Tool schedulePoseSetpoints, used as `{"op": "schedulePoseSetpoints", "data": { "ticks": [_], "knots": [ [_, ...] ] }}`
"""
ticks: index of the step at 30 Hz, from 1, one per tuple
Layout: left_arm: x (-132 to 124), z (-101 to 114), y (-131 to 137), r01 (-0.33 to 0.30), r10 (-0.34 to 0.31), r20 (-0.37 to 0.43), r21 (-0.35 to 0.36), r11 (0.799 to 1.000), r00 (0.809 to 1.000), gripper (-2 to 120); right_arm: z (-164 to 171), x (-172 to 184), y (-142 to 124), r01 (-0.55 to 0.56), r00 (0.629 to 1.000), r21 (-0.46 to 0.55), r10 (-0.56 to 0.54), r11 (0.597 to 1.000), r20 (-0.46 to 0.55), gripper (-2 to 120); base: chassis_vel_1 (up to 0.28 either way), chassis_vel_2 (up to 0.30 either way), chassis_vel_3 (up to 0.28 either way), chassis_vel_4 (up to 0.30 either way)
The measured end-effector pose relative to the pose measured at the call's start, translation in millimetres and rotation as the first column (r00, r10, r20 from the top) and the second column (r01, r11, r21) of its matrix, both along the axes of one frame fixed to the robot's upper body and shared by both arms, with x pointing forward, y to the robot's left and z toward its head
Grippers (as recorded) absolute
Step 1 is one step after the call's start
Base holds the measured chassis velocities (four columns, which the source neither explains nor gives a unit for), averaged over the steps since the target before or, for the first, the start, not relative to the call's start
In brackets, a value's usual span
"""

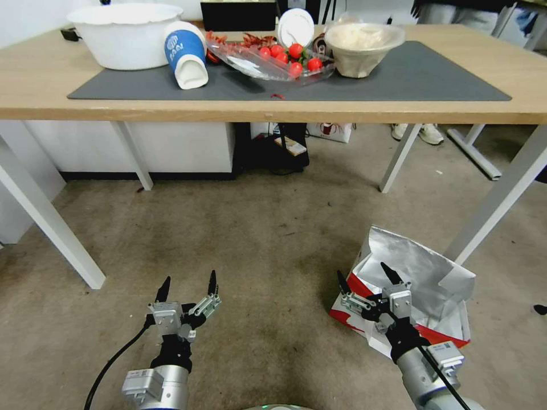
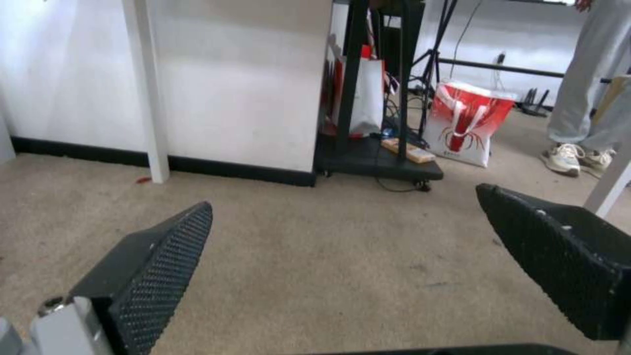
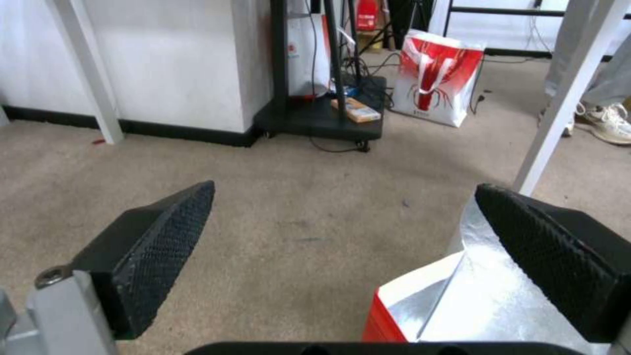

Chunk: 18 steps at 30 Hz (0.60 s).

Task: Pick up the food delivery bag from the floor and place it on the table.

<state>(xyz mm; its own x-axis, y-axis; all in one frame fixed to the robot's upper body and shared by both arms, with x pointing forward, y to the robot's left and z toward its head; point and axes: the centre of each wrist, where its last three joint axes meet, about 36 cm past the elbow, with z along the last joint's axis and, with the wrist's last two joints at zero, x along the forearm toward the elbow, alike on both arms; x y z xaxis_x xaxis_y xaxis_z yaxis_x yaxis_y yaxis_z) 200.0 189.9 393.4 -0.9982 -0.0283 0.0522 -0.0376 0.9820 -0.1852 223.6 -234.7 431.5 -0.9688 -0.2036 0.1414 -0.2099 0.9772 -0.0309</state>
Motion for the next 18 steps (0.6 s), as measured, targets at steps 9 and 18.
{"op": "schedulePoseSetpoints", "data": {
  "ticks": [9,18],
  "knots": [
    [-0.2,-1.6,0.0,0.001,-0.001,-0.001,0.0,1.0,1.0,100,0.6,-0.5,0.3,0.001,1.0,0.001,-0.001,1.0,0.0,100,0.0,0.0,0.0,0.0],
    [1.3,-6.5,3.2,0.041,-0.042,0.028,0.038,0.998,0.999,100,13.3,12.2,-16.9,-0.009,0.999,-0.029,0.01,1.0,0.035,100,0.0,0.0,0.0,0.0]
  ]
}}
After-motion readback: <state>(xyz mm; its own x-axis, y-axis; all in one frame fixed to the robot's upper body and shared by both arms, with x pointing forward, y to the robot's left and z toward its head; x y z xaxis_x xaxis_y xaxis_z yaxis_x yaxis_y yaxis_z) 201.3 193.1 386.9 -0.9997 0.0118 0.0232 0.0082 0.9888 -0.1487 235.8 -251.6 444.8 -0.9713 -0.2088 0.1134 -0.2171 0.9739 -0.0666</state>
